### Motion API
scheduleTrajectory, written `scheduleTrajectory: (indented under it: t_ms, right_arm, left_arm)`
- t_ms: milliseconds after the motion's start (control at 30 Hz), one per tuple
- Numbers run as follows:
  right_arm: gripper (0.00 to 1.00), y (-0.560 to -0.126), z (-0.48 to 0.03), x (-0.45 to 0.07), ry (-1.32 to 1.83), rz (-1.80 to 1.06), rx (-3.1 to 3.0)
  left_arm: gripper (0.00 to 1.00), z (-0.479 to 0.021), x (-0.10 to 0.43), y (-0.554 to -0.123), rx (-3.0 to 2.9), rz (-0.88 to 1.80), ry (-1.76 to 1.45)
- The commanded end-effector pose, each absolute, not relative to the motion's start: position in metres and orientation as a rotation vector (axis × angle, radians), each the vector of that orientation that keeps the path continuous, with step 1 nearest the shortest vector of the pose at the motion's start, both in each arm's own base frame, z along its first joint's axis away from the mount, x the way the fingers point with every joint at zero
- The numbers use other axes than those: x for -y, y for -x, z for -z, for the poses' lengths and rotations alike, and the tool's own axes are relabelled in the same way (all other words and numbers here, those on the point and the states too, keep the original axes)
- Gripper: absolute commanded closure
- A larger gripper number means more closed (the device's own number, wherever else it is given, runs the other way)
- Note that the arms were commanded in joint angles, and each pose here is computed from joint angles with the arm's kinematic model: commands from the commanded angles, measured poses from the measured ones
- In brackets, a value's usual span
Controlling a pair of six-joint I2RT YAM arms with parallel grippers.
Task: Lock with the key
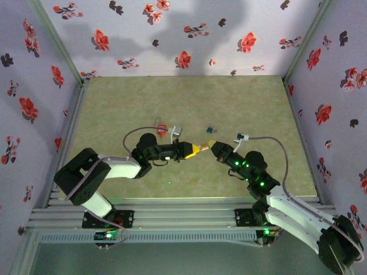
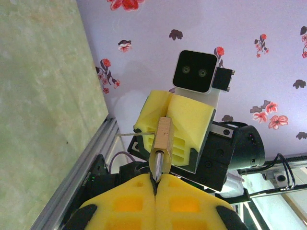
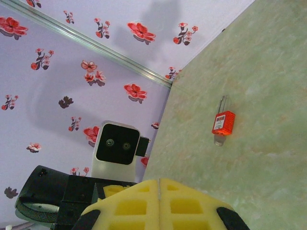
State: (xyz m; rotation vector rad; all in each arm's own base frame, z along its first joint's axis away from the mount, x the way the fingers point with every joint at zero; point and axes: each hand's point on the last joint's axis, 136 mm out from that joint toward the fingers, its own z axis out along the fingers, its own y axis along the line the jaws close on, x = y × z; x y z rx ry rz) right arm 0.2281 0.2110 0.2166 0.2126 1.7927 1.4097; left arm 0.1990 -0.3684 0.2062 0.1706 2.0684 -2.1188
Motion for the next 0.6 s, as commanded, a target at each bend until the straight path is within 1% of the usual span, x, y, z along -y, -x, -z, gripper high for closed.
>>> scheduleTrajectory:
  t_ms: [0,567]
  right_arm:
    - [1.0,-0.229,-0.217,-0.209,-0.223,-1.413,-1.774]
    - [1.0,-0.236,-0.205,-0.196,-0.316,-1.359,-1.772]
  left_arm:
    - [1.0,-0.212,0.368,-0.201,-2.024,2.13,-0.177]
    - [1.0,-0.213,0.368,-0.203,-2.014,2.124,-0.165]
